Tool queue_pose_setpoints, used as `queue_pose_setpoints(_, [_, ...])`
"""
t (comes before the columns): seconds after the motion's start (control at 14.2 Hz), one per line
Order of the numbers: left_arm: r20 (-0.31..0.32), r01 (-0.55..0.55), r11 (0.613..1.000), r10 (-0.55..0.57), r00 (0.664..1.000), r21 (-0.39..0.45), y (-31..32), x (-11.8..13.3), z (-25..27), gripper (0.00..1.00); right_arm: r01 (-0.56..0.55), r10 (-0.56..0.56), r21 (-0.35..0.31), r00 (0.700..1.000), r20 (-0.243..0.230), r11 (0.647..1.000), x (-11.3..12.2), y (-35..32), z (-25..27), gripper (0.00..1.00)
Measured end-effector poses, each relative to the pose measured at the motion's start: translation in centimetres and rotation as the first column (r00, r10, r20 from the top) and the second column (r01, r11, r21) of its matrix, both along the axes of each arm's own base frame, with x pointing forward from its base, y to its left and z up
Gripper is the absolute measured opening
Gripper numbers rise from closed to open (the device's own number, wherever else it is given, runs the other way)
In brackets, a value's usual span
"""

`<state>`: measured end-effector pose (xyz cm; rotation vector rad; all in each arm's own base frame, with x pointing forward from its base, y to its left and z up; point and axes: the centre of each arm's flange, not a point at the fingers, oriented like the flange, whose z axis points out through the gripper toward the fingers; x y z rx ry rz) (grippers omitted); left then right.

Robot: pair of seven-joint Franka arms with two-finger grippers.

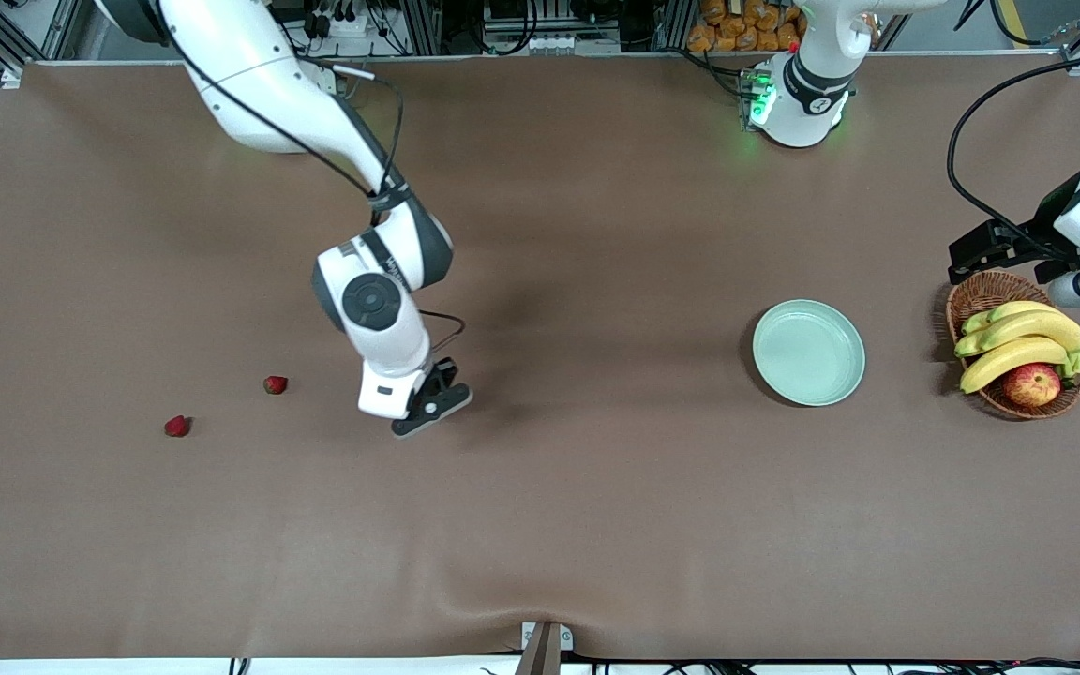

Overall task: Collect all strawberries into plate
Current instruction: 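Carry the strawberry toward the plate and set it on the table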

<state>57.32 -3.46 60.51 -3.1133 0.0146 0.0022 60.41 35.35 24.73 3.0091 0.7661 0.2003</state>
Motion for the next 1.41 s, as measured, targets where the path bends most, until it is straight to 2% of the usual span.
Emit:
queue_pose_setpoints(0.28, [-0.005, 0.001, 1.000, -0.001, 1.000, 0.000, -0.1, 0.1, -0.3, 1.00, 0.143, -0.144, 0.104, 0.989, 0.006, 0.984, -2.7, 7.1, 2.4, 0.31])
queue_pose_setpoints(0.78, [-0.008, 0.000, 1.000, 0.000, 1.000, 0.000, 0.0, 0.2, -0.4, 1.00, 0.317, -0.322, 0.206, 0.947, -0.013, 0.926, -8.5, 19.5, 1.3, 0.31])
queue_pose_setpoints(0.92, [-0.013, -0.001, 1.000, 0.001, 1.000, 0.001, 0.0, 0.3, -0.7, 1.00, 0.350, -0.355, 0.227, 0.935, -0.019, 0.909, -9.1, 21.8, 0.0, 0.31])
queue_pose_setpoints(1.2, [-0.020, -0.002, 1.000, 0.002, 1.000, 0.001, 0.1, 0.5, -1.1, 1.00, 0.376, -0.401, 0.340, 0.916, 0.002, 0.862, -9.0, 24.3, -3.6, 0.31])
queue_pose_setpoints(1.41, [-0.027, -0.001, 1.000, 0.001, 1.000, 0.001, 0.0, 0.6, -1.5, 1.00, 0.382, -0.411, 0.358, 0.912, 0.006, 0.852, -9.0, 24.4, -6.0, 0.31])
